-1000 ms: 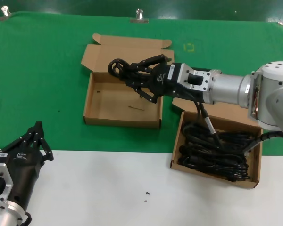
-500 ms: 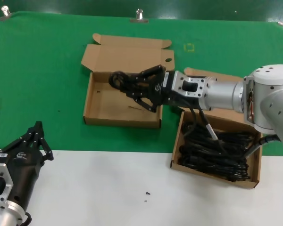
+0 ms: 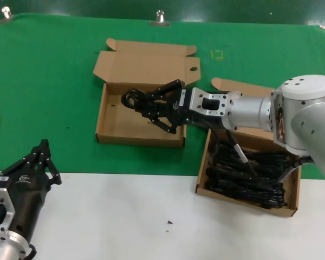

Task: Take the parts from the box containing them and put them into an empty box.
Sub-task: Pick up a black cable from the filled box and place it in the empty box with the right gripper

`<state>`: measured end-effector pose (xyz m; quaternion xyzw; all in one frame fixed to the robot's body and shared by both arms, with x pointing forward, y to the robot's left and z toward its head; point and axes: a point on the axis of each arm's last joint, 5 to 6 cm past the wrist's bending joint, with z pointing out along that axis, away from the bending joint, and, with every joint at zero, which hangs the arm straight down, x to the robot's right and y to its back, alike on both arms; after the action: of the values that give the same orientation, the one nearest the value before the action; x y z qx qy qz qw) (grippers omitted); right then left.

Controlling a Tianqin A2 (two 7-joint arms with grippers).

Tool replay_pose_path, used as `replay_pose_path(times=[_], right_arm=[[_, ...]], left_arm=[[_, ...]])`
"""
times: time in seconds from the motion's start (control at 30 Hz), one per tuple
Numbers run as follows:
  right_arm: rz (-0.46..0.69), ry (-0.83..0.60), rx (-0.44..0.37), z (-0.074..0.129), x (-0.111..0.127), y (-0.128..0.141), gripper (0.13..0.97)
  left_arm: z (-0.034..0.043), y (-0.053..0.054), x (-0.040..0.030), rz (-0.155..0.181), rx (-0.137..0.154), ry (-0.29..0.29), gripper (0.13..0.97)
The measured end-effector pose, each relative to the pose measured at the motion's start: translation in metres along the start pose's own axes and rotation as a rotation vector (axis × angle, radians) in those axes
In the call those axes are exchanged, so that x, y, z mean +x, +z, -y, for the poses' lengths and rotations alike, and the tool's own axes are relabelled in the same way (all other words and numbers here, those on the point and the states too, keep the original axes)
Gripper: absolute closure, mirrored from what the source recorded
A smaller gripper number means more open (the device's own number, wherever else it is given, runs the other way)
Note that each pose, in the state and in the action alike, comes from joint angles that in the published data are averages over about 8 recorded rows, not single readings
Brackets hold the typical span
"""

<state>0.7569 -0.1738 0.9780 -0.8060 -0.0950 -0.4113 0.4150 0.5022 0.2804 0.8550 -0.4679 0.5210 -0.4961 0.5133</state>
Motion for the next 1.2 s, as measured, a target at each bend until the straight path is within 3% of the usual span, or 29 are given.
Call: replay_pose_path(times=[1.2], right_arm=[[0.037,-0.041,-0.029,0.0038,-0.0060,0.0082,0.857]], left_arm=[[0.0000,0.0000,0.0000,0.000,0.000,0.000,0.958]])
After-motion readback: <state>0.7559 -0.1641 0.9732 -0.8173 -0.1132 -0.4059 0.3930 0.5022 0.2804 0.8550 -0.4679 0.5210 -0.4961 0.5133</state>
